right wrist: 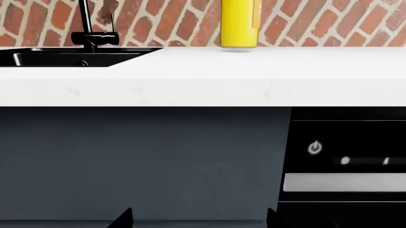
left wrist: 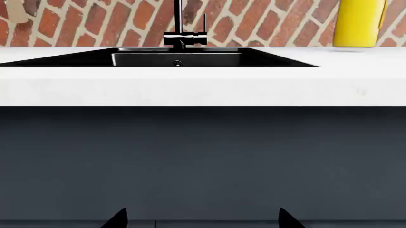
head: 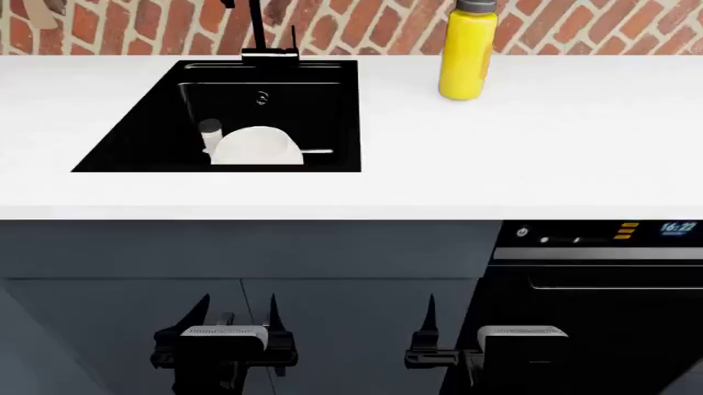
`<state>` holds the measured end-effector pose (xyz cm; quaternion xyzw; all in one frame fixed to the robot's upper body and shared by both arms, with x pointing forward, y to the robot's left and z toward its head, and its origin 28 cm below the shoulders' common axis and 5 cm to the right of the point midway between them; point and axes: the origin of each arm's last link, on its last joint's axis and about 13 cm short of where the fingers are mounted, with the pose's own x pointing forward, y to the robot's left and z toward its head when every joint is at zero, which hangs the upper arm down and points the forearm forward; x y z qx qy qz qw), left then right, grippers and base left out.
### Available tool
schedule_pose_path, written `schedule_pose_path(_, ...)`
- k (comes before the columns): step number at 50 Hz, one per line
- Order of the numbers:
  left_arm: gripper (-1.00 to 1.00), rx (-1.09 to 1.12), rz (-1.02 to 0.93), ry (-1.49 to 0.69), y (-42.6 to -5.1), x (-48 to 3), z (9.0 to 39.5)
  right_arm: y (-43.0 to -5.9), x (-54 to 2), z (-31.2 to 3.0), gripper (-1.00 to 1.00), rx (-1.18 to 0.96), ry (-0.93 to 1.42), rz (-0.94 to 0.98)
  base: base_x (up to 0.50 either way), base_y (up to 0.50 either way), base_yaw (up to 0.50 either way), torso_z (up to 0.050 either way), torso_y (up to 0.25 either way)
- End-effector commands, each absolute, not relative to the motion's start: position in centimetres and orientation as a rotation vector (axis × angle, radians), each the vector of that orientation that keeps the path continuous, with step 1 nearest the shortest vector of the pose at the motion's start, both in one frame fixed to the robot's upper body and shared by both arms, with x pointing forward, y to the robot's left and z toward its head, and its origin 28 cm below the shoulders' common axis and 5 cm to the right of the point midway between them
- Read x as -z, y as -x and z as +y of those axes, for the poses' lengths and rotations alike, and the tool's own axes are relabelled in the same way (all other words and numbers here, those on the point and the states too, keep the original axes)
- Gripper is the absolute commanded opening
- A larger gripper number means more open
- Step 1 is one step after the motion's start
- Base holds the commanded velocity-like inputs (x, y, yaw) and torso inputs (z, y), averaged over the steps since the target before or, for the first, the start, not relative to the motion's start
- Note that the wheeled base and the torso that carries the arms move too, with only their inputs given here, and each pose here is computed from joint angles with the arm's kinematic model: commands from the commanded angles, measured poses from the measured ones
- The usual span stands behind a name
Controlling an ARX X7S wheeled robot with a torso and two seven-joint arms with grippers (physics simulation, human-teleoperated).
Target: Pick the cup and bowl from the sink and place them on the counter for drying.
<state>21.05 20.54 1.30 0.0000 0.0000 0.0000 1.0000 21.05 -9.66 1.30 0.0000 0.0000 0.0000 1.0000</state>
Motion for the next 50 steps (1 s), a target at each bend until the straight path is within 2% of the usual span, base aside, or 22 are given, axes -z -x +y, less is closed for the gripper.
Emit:
schedule_pose_path(1, 1.0, 0.002, 0.0, -0.009, -21.11, -1.37, 20.47, -21.03, -1.3, -9.56, 1.0, -0.003, 0.011, 0.002, 0.0, 0.0, 0.0, 0.0, 0.0)
schedule_pose_path(25, 1.0, -0.012, 0.009, -0.011, -21.19, -1.37, 20.52, -20.96, -1.31, -9.77, 1.0, 0.003, 0.025, 0.007, 0.0, 0.0, 0.0, 0.0, 0.0)
schedule_pose_path(50, 1.0, -0.013, 0.005, -0.018, -21.11, -1.41, 20.58, -20.91, -1.32, -9.61, 1.0, -0.024, 0.022, -0.002, 0.0, 0.49, 0.0, 0.0, 0.0)
